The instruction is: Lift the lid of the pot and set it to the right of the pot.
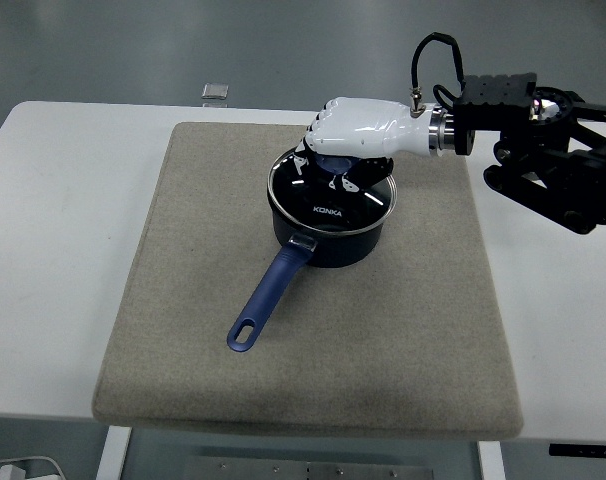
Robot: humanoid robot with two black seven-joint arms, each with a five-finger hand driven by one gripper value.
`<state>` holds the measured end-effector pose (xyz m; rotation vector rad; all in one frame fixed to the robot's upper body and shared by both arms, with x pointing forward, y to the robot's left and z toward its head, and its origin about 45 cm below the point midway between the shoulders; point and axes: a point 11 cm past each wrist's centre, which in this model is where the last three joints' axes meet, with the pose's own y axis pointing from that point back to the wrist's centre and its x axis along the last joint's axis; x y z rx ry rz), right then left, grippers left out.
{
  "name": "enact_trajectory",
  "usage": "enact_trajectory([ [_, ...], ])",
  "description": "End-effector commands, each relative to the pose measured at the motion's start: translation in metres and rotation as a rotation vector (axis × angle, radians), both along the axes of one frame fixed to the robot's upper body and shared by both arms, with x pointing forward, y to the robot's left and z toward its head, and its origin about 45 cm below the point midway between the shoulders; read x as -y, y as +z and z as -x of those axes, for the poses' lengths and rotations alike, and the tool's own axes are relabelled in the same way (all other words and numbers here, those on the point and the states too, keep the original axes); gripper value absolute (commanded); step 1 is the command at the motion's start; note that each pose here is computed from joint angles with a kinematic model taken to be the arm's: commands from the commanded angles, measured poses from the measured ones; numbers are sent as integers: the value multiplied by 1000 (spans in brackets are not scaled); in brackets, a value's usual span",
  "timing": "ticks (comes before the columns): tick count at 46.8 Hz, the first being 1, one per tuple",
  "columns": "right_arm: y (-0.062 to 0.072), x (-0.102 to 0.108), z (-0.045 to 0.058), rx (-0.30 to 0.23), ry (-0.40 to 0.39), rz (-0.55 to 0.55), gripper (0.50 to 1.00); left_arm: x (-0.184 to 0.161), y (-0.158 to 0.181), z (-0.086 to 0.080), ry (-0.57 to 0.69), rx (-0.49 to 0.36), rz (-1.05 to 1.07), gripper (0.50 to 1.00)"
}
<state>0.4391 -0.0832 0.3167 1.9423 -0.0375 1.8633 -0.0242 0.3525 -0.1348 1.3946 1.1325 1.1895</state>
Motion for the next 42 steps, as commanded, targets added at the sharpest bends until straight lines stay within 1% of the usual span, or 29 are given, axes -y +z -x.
enact_trajectory([
  [1, 0, 0, 0, -5, -3, -9, 500, 0, 0, 0, 0, 0, 0, 1000],
  [4, 1, -3, 2, -16, 2, -25, 504, 0, 0, 0, 0, 0, 0, 1000],
  [5, 1, -4, 3, -20, 5, -29, 589, 0, 0, 0, 0, 0, 0, 1000],
  [6, 1, -5, 4, -24, 6, -33, 611, 0, 0, 0, 0, 0, 0, 1000],
  [8, 1, -6, 6, -28, 11, -36, 625, 0, 0, 0, 0, 0, 0, 1000],
  [12, 1, -6, 6, -28, 11, -36, 682, 0, 0, 0, 0, 0, 0, 1000],
  [14, 1, -6, 6, -29, 10, -37, 688, 0, 0, 0, 0, 0, 0, 1000],
  [17, 2, -6, 5, -27, 9, -37, 725, 0, 0, 0, 0, 0, 0, 1000],
  [18, 2, -6, 5, -27, 9, -37, 748, 0, 0, 0, 0, 0, 0, 1000],
  [19, 2, -6, 5, -27, 9, -37, 780, 0, 0, 0, 0, 0, 0, 1000],
  [20, 1, -6, 5, -27, 9, -36, 801, 0, 0, 0, 0, 0, 0, 1000],
  [21, 1, -5, 5, -28, 8, -35, 809, 0, 0, 0, 0, 0, 0, 1000],
  [32, 1, 0, 3, -27, -1, -19, 817, 0, 0, 0, 0, 0, 0, 1000],
  [36, 11, 0, 1, -9, 3, -8, 817, 0, 0, 0, 0, 0, 0, 1000],
  [42, 16, 5, -2, 11, -3, 12, 815, 0, 0, 0, 0, 0, 0, 1000],
])
